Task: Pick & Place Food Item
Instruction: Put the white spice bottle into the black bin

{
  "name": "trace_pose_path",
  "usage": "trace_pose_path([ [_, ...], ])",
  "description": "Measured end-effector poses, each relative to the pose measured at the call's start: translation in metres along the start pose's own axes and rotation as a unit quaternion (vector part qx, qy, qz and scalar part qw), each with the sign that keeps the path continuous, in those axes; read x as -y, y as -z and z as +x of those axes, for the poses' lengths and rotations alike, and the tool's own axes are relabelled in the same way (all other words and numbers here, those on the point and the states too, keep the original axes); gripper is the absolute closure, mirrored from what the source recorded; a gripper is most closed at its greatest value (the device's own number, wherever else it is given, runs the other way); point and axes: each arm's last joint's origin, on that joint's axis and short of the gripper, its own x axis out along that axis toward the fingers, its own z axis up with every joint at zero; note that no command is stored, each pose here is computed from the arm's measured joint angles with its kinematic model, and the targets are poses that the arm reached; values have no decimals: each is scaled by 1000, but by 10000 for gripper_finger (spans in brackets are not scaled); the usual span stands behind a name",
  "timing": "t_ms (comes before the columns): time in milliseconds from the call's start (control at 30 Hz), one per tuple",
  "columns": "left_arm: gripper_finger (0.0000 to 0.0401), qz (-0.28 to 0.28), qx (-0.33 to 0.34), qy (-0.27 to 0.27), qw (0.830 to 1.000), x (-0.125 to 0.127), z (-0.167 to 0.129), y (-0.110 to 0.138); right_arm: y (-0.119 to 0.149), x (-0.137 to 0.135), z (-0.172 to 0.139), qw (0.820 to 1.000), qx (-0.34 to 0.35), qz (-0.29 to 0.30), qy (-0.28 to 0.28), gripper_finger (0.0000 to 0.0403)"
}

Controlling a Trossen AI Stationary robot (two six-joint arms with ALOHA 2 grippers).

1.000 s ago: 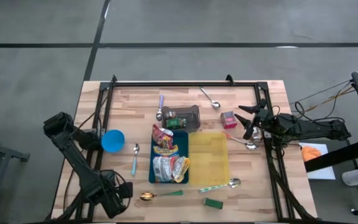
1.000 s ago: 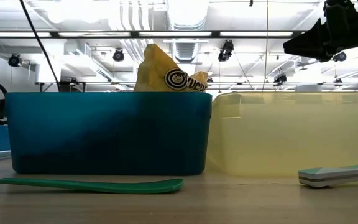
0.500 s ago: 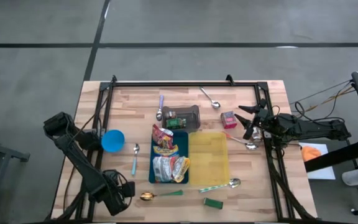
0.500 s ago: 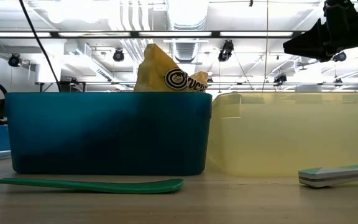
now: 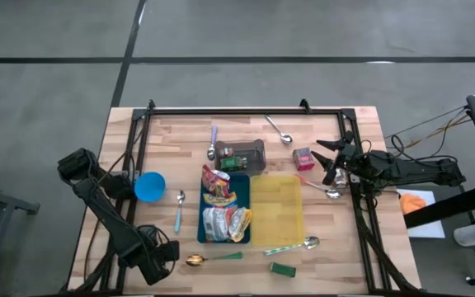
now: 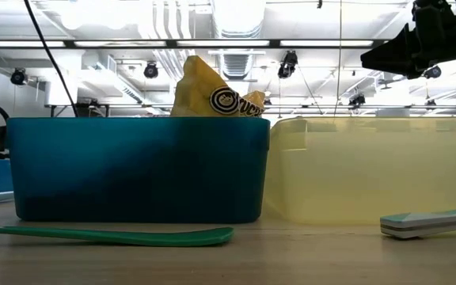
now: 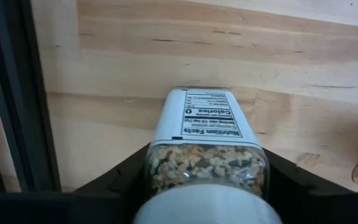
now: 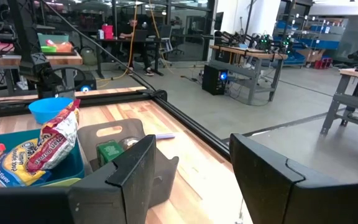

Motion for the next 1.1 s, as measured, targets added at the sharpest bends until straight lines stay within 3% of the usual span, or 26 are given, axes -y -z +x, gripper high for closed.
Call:
trace_pose_path([
  [133, 216, -1, 0, 0, 1000, 0, 0, 0, 0, 0, 0, 1000, 0, 0, 0, 203],
  [467, 196, -1, 0, 1, 1000, 0, 0, 0, 0, 0, 0, 1000, 0, 0, 0, 203],
  [667, 215, -2, 1, 0, 1000, 0, 0, 0, 0, 0, 0, 1000, 0, 0, 0, 203],
  [1100, 211, -1, 1, 2, 1000, 0, 0, 0, 0, 0, 0, 1000, 0, 0, 0, 203],
])
